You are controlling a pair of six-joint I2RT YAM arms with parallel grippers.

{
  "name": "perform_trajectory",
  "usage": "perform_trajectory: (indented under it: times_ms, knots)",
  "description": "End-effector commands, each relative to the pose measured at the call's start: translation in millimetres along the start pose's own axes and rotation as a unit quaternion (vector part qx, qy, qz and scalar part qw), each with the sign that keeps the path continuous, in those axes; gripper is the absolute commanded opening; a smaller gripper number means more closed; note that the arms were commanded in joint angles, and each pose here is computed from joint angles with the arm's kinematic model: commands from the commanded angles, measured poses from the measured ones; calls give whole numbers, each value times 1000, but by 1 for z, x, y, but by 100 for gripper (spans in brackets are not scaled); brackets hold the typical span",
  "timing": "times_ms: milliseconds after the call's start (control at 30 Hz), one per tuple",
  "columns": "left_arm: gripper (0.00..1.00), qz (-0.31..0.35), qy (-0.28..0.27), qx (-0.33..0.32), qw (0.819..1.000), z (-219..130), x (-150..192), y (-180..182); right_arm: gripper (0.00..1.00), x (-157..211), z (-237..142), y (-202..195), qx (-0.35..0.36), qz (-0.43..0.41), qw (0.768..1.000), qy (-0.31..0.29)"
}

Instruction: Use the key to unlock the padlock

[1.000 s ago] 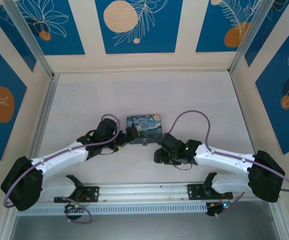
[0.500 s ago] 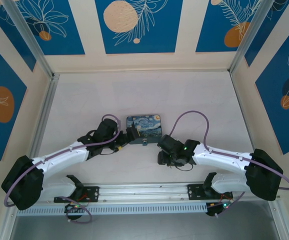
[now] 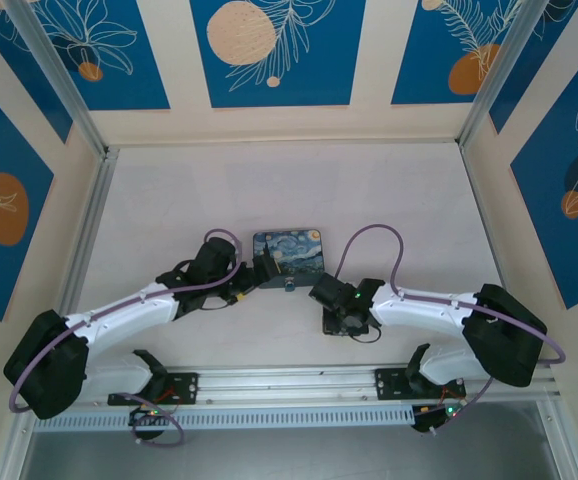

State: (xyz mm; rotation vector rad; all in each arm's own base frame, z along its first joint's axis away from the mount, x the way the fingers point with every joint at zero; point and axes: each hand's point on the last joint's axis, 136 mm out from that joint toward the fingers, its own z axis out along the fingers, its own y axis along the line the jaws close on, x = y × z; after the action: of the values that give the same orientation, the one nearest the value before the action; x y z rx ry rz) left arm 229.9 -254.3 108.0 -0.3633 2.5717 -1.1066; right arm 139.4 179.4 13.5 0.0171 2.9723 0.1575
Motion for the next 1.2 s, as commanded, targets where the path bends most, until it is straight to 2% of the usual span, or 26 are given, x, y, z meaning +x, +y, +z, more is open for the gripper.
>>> perform_trajectory:
  times_ms: [0,133,200,433,667,933,1033,1167]
  knots:
    - [100,8,-1,2,1000,1,-2,-9,29,1,7,0,2,0,1000,1]
    - [100,7,-2,2,1000,1,-2,-9,5,1,3,1,-5,-1,1000,-3]
    - [100,7,-2,3,1000,1,-2,-10,0,0,-2,3,-13,1,1000,-7]
    - [100,9,-2,9,1000,-1,-1,-13,0,-10,-33,22,-88,18,995,-36]
    - [100,4,2,25,1000,-3,2,-21,0,-27,-67,43,-185,49,979,-65]
    - [98,-70,-5,78,995,-8,6,-43,0,-53,-104,68,-287,74,951,-87]
    - [96,-90,-6,94,991,-10,5,-52,0,-60,-110,73,-299,79,947,-90]
    - [97,-77,-11,84,993,-14,2,-57,0,-58,-101,72,-280,73,954,-76]
